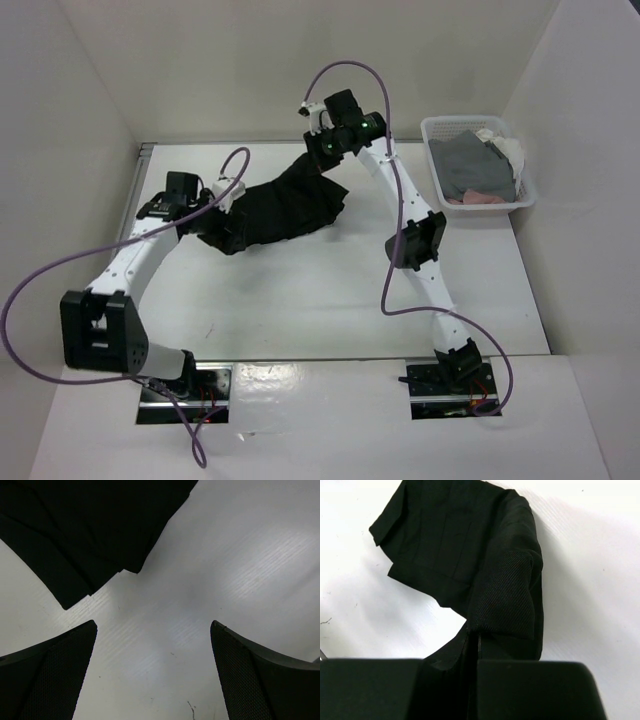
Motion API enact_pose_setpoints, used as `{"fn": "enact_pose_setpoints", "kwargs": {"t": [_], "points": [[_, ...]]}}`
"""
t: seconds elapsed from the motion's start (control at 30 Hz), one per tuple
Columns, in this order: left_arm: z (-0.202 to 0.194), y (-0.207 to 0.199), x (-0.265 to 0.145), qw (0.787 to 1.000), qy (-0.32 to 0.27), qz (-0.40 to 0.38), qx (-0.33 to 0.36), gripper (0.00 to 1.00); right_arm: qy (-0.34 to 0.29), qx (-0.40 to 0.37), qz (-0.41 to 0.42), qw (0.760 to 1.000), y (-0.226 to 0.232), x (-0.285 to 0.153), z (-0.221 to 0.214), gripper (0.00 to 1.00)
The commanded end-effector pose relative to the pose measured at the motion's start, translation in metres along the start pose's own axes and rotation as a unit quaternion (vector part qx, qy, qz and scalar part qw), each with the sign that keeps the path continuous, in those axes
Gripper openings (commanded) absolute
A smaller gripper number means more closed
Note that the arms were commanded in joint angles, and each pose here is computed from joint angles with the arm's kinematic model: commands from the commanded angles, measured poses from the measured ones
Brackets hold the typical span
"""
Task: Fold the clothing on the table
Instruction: Fold the skirt
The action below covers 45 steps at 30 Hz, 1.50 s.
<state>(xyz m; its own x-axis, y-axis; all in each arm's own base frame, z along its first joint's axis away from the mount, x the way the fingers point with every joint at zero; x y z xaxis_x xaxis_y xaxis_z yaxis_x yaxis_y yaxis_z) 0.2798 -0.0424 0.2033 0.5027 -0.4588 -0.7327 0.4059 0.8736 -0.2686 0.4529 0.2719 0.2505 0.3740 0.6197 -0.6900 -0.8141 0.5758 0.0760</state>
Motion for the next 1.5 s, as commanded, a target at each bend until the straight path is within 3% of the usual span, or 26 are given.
{"fn": "enact_pose_setpoints", "kwargs": {"t": [0.0, 0.13, 0.3, 0.63, 1.07, 1.23, 1.33, 1.47], "points": [[0.021, 0.016, 0.024, 0.999, -0.016, 0.0, 0.039, 1.0, -0.024, -0.016, 0.026, 0.999, 0.008, -0.01, 0.009, 0.0], [0.02, 0.028, 0.052, 0.999, 0.014, -0.024, 0.019, 1.0, -0.036, -0.018, 0.05, 0.998, 0.014, -0.015, 0.013, 0.0], [0.019, 0.033, 0.056, 0.999, -0.001, -0.024, 0.032, 1.0, -0.046, -0.022, 0.063, 0.997, 0.016, -0.015, 0.016, 0.0], [0.039, 0.057, 0.069, 0.996, -0.027, 0.046, 0.069, 1.0, -0.033, -0.027, 0.078, 0.996, 0.018, -0.012, 0.009, 0.0], [0.032, 0.08, 0.12, 0.999, 0.017, 0.032, 0.033, 1.0, -0.03, -0.032, 0.067, 0.997, 0.016, -0.014, 0.009, 0.0], [0.031, 0.086, 0.128, 0.997, 0.033, 0.069, 0.012, 1.0, -0.033, -0.037, 0.076, 0.996, 0.018, -0.016, 0.01, 0.0], [0.033, 0.083, 0.134, 0.996, 0.03, 0.079, 0.01, 1.0, -0.029, -0.035, 0.077, 0.996, 0.019, -0.017, 0.008, 0.0], [0.02, 0.074, 0.15, 0.995, 0.071, 0.075, 0.002, 1.0, -0.027, -0.039, 0.071, 0.996, 0.017, -0.017, 0.008, 0.0]]}}
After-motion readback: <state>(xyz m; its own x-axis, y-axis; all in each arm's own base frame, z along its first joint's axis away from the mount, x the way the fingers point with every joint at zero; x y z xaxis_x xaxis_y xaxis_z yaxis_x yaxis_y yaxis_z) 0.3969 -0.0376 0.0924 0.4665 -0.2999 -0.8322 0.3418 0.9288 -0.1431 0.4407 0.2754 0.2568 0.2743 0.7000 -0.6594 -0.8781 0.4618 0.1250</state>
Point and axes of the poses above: each gripper's point midway between its finger pads, its own x axis out along the fingers, its own y axis along the line the jaws close on, z = x × y, the point moved 8 cm from there along -x, back along the fingers, and after that the axes turned 14 degrees about -x, right-handed, at the moved point
